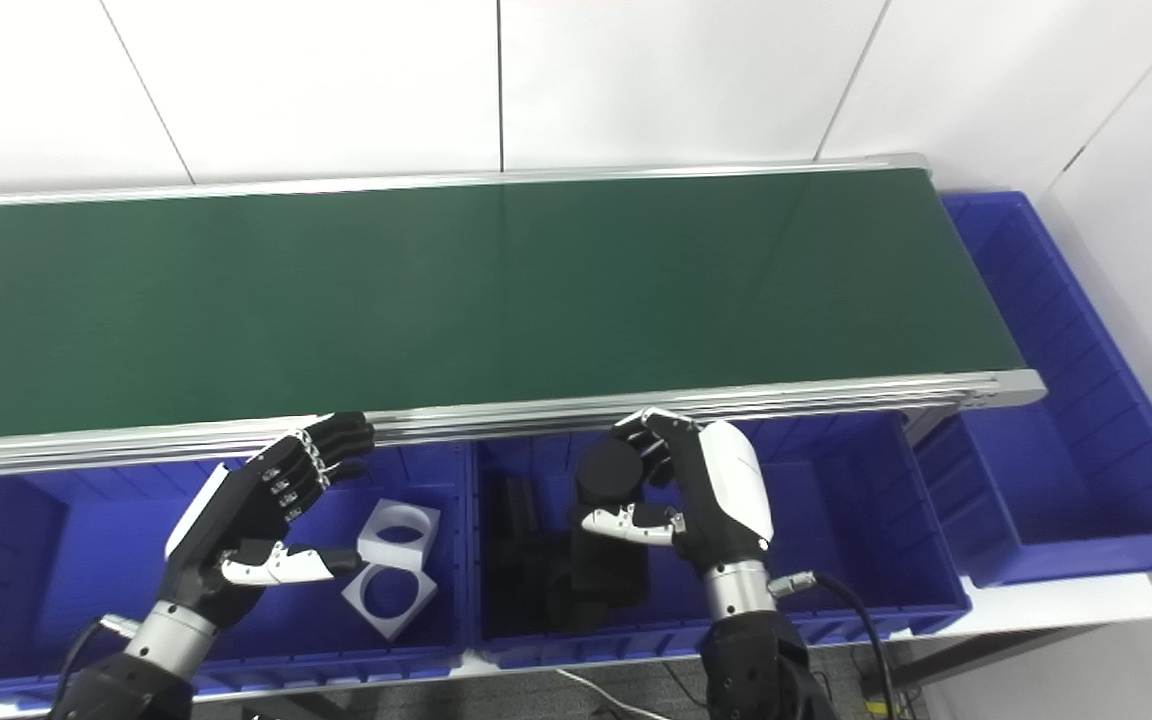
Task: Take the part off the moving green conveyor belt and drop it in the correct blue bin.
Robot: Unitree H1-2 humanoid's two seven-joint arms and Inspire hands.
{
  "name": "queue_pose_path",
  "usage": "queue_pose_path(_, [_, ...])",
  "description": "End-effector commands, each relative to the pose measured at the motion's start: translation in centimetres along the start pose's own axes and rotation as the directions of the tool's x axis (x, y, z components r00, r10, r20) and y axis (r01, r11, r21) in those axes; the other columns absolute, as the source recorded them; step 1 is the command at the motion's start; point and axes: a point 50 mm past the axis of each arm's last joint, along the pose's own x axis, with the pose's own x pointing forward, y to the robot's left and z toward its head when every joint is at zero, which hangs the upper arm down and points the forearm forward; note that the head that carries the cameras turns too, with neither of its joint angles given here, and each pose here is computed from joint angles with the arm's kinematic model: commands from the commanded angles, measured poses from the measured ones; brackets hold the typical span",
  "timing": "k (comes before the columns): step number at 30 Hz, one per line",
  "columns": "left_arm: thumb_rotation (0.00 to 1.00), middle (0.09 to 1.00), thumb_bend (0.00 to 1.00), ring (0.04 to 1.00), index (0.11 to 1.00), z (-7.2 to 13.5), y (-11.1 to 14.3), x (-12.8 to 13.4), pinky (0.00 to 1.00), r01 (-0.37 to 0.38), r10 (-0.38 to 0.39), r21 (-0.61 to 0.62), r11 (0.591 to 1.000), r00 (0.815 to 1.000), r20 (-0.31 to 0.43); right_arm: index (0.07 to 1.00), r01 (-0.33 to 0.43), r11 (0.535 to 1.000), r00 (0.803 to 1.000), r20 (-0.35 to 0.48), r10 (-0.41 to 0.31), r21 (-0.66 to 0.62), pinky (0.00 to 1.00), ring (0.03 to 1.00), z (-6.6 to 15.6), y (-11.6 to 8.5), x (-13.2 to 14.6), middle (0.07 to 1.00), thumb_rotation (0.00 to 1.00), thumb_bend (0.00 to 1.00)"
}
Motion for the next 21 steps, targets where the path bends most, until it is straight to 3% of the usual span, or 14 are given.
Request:
queue_pose_path(1, [0.19,0.811,1.0,0.825,0.789,1.3,0.2,0.2,0.8,0.008,-0.009,0.025,1.0,0.999,0.048,0.508,0.042,0.999,0.996,0.084,-0.041,-0.011,0.38,0.407,0.6,-0.5,0.5,0.49,0.0,0.5])
queue_pose_path(21, [0.18,0.808,1.0,0.826,0.787,1.5,0.6,-0.2,0.8,0.011,-0.012,0.022,1.0,0.999,0.047,0.532,0.071,0.974,0.994,0.096,-0.051,-0.215,0.34,0.381,-0.6,-0.4,0.9,0.469,0.0,0.49])
